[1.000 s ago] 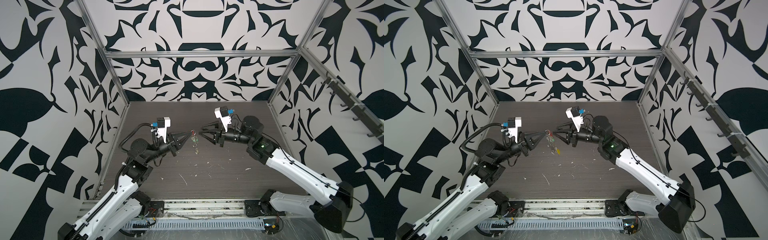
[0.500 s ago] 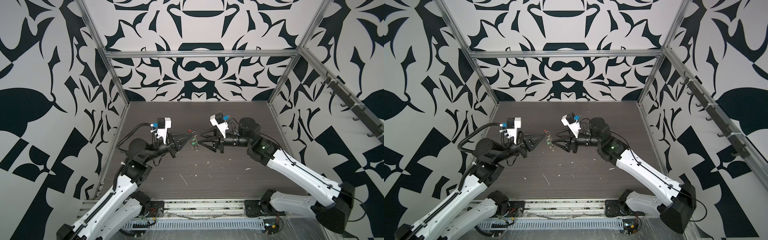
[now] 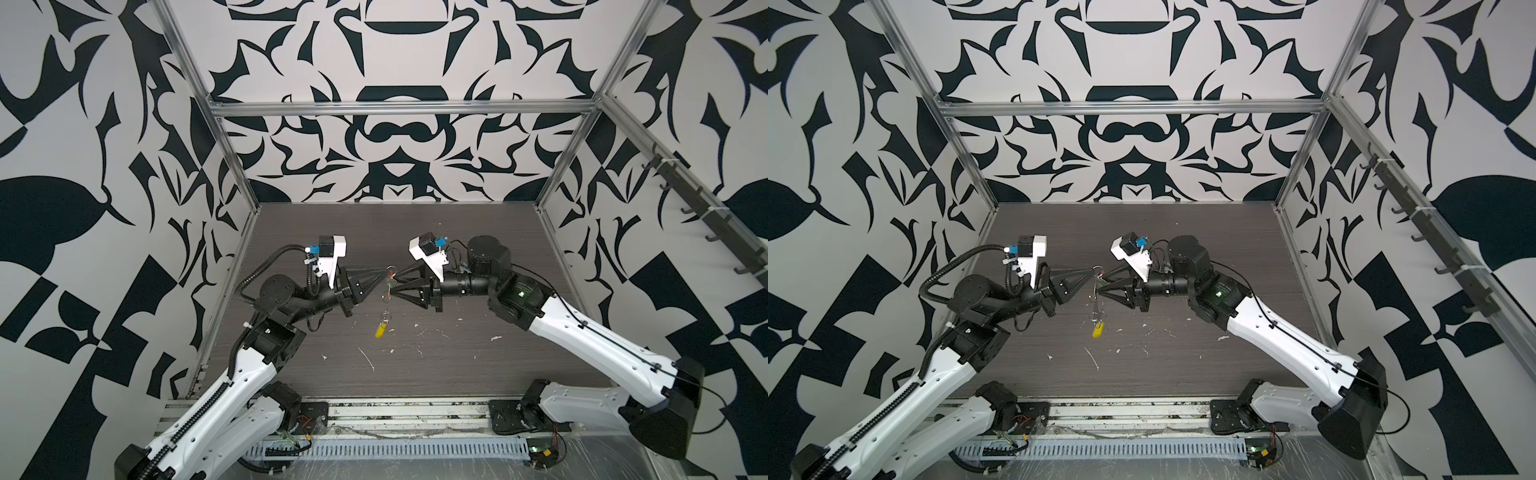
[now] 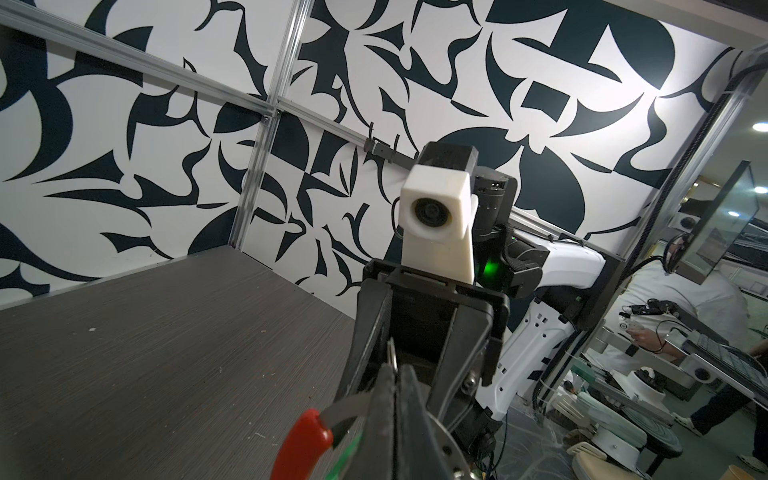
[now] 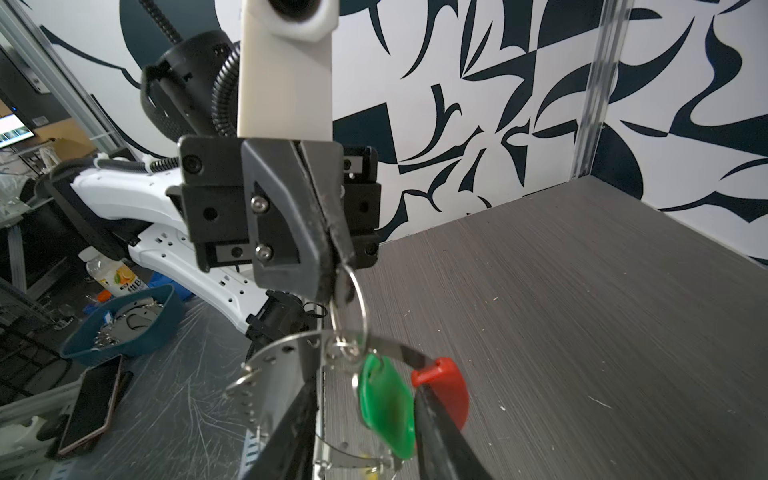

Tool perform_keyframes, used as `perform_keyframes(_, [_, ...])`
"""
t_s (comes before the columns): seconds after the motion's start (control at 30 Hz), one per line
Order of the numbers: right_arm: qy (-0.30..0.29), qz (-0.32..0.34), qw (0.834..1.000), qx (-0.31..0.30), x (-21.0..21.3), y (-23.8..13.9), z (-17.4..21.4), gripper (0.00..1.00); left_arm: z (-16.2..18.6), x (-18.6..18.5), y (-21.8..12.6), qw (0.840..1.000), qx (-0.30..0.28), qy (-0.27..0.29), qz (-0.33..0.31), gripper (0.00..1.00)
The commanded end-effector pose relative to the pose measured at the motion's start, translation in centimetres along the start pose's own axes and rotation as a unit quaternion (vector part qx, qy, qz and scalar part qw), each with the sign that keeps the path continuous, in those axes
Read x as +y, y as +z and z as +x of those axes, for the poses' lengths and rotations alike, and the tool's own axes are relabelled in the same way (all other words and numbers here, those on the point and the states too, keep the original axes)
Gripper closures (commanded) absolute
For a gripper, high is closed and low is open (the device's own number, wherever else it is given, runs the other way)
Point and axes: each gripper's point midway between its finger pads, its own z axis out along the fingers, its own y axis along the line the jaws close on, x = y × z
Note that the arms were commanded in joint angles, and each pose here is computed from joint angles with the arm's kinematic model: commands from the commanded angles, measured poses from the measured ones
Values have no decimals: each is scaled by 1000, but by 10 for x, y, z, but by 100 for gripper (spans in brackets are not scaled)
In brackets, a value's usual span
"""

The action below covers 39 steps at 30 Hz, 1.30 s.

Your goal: Remove the keys from the keyring

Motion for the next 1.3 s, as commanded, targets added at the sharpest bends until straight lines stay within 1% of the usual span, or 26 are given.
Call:
perform_keyframes(0.0, [-34,-5,999,-27,10,-4,-25,65,-18,-14,0,1000,-20,17,16,100])
perform_keyframes(0.1, [-33,-3,999,-24,8,-2,-24,69,-19,-14,0,1000,-21,16,16,100])
perform_keyframes(0.27, [-35,0,999,-25,8,-2,-24,77,-20,-15,0,1000,-21,13,18,100])
perform_keyframes(0.37, [-36,-1,999,-26,9,-1,-25,86,-19,-14,0,1000,-20,11,18,100])
perform_keyframes(0.43, [-36,3,999,-26,8,-1,-25,96,-20,-15,0,1000,-22,12,17,100])
perform_keyframes(0.47, [-36,5,999,-26,8,-2,-25,100,-21,-14,0,1000,-23,11,15,100])
perform_keyframes(0.67, [-36,23,999,-29,6,-7,-27,100,-22,-12,-4,999,-27,17,-3,100])
perform_keyframes(1.13, [-40,50,998,6,4,-15,-30,100,-15,-15,-7,1000,3,22,-9,100])
perform_keyframes(1.27, [-47,56,997,6,4,-17,-36,100,-12,-15,-6,1000,11,17,-8,100])
